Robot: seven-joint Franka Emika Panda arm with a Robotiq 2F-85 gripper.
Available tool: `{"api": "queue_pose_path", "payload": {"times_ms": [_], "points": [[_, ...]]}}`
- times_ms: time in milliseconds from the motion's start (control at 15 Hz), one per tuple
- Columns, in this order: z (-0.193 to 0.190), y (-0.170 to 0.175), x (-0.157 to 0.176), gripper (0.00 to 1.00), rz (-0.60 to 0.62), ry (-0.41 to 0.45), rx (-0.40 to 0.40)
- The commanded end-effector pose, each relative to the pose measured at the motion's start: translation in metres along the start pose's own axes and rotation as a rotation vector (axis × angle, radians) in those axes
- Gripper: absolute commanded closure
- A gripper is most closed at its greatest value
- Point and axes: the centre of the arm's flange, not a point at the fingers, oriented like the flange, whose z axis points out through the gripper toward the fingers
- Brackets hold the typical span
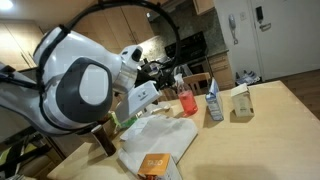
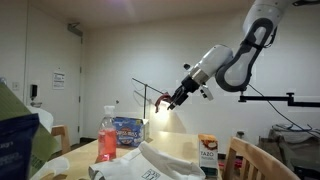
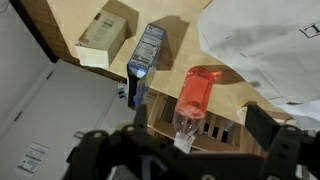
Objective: Move the blue box forward then move the beige box forward then move the white box forward then move the white bag to the right and put it upright
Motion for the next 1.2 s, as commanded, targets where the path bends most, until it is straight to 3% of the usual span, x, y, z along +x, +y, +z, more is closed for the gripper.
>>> {"api": "queue_pose_path", "payload": {"times_ms": [0,200,333,667,1133], "points": [[0.014,-0.024,-0.003,0.0,-0.053,-0.037,0.088],[0.032,-0.047,-0.004,0.0,-0.112,-0.042,0.215],[0.042,-0.06,-0.007,0.0,-0.124,-0.052,0.245],[0.049,-0.06,-0.018,0.0,-0.138,-0.108,0.257],[0.029,-0.061,-0.051,0.0,-0.211,-0.234,0.257]]}}
